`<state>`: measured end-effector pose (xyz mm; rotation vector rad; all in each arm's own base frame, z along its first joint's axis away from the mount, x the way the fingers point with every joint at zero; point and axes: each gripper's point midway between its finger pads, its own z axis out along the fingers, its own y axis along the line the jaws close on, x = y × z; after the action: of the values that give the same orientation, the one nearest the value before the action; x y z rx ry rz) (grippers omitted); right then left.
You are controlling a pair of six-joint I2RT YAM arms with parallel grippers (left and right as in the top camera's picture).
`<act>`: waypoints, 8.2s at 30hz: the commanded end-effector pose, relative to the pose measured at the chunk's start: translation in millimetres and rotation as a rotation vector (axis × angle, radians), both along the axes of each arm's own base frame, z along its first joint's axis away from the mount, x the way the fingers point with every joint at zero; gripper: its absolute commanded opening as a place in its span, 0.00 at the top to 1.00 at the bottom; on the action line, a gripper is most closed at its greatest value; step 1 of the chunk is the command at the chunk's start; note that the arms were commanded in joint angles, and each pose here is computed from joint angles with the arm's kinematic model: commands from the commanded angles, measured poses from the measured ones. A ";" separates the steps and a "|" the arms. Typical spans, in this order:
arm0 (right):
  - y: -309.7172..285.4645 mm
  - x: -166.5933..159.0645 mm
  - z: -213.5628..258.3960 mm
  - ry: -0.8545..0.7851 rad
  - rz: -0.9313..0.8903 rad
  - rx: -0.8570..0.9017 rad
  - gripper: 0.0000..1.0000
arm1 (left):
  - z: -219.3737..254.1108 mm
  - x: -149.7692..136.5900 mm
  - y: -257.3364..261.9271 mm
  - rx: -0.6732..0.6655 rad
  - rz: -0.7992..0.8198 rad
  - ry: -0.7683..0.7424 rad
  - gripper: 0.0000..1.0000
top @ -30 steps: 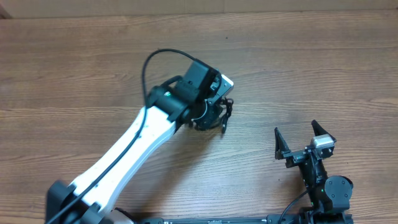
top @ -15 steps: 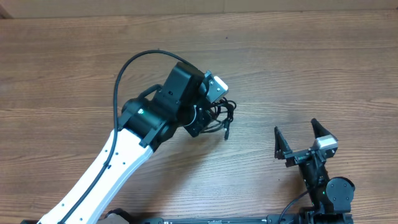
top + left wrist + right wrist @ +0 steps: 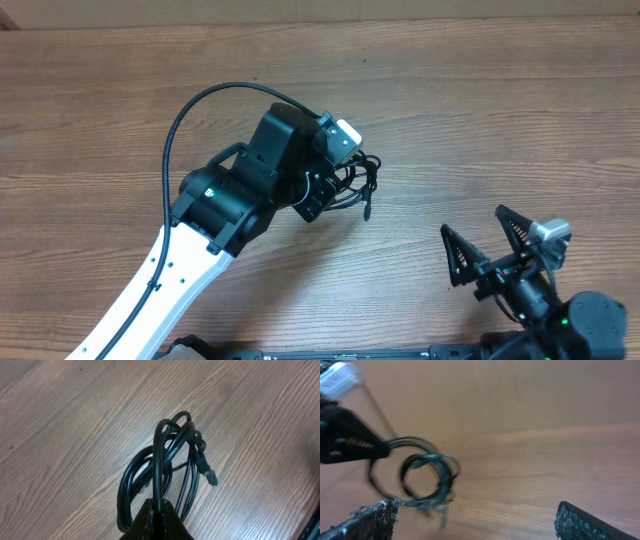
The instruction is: Untangle cables
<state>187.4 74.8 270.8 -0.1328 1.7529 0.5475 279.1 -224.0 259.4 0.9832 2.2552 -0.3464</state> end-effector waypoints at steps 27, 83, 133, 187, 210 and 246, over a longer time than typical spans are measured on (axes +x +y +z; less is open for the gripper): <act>63.3 37.7 29.2 0.270 0.426 0.130 0.26 | 95.3 -72.8 -7.6 -0.312 -0.437 -0.185 0.96; 66.4 43.2 22.9 0.286 0.456 0.122 0.25 | 109.8 -2.4 -10.4 -0.617 0.176 0.079 0.96; 120.2 49.6 -16.9 0.578 0.681 0.263 0.42 | 96.9 12.0 -27.5 -0.582 0.221 0.058 0.96; 99.6 105.7 -8.1 0.419 0.410 0.204 0.30 | 90.8 -2.3 -42.2 -0.566 0.181 0.094 0.96; 106.7 98.5 -1.8 0.283 0.528 0.080 0.96 | 78.7 6.6 -28.3 -0.486 0.285 0.046 0.94; 104.8 58.4 81.5 0.043 0.917 0.233 0.96 | 85.7 26.2 112.3 -0.506 0.875 -0.020 0.00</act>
<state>274.1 174.7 331.0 -0.6400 1.6641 1.2780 305.5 -108.7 337.8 -0.2268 2.1817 -0.3729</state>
